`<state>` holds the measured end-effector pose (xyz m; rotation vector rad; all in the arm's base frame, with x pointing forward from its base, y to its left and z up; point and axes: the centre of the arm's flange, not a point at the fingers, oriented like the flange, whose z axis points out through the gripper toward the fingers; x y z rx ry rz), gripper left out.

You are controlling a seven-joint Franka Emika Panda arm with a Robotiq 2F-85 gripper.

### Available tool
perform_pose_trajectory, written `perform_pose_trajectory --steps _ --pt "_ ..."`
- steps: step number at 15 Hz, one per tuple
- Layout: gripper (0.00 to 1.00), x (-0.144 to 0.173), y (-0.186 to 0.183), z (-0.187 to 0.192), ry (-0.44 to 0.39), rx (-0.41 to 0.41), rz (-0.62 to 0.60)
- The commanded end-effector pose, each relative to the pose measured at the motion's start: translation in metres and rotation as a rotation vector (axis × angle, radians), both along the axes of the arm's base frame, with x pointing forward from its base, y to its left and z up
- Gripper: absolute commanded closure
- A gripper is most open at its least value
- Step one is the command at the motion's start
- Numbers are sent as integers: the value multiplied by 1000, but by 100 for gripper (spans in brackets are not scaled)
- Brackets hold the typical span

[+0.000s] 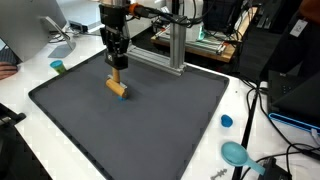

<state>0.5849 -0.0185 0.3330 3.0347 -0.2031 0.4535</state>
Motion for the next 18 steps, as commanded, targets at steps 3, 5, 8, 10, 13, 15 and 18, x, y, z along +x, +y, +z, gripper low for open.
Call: perform_pose_trajectory --steps 3,5,8,10,13,15,18 --pt "78 3 9 -8 11 -15 -5" --pt "78 3 14 -11 23 -25 9" --pt "78 0 20 -16 55 -57 44" --pt "78 -2 23 -20 57 -66 58" --pt "78 1 29 -32 65 -63 60" --pt "78 1 30 -41 94 -73 59" --pt "78 3 30 -51 128 -83 61"
